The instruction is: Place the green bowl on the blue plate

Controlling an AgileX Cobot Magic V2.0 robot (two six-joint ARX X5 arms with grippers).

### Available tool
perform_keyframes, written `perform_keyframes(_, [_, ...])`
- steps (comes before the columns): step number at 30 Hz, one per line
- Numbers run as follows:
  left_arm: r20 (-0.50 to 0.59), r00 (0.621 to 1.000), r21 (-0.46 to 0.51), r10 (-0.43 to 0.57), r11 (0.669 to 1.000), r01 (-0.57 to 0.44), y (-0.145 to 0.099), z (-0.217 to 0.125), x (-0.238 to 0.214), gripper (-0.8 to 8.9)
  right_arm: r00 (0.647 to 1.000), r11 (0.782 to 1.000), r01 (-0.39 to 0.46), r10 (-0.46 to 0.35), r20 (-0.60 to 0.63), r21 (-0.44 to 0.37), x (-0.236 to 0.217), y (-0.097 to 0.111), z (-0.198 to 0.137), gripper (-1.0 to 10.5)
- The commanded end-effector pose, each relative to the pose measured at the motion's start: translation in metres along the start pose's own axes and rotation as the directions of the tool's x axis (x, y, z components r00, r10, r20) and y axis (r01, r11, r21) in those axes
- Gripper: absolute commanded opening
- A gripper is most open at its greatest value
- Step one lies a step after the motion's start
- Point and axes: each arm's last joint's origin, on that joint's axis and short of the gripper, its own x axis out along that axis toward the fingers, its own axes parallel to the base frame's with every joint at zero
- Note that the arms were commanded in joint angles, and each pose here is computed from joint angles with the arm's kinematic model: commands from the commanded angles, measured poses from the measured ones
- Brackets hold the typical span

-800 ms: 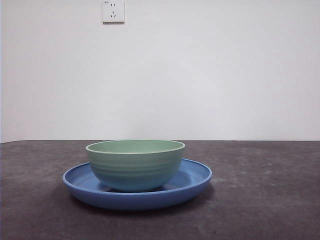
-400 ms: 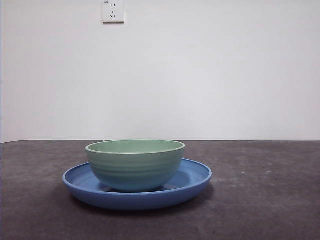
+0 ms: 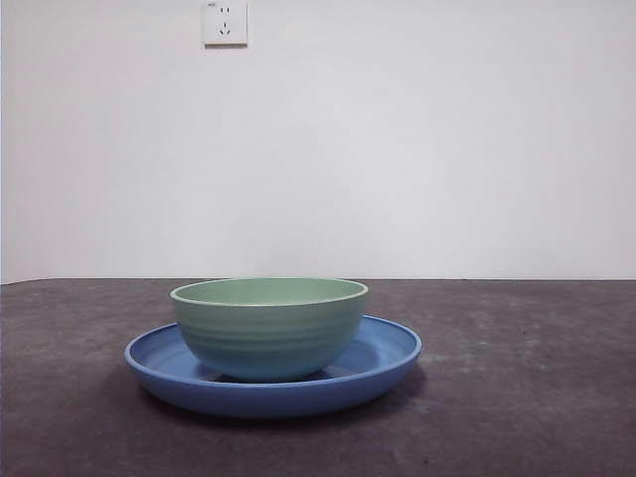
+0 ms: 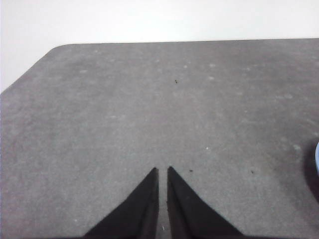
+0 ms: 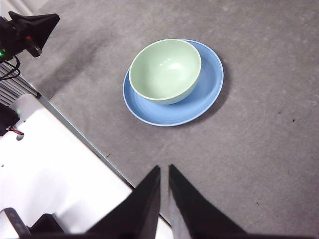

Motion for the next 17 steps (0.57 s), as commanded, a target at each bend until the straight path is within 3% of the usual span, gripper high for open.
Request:
perform_keyframes(1, [-0.012,1.0,0.005,0.004,1.0,-0.004,-0.0001,-0.0073,0.0029,0.27,1.0,1.0,-0.008,0.008,0.014,-0.017,-0.0024,0.0017,0.0035,0.2])
perform_keyframes(17, [0.009,1.0,0.004,0.005,1.0,-0.005,-0.0001,-0.0085,0.0044,0.27,1.0,1.0,-0.008,0.008,0.014,-0.017,-0.0024,0.0017,0.0035,0.2])
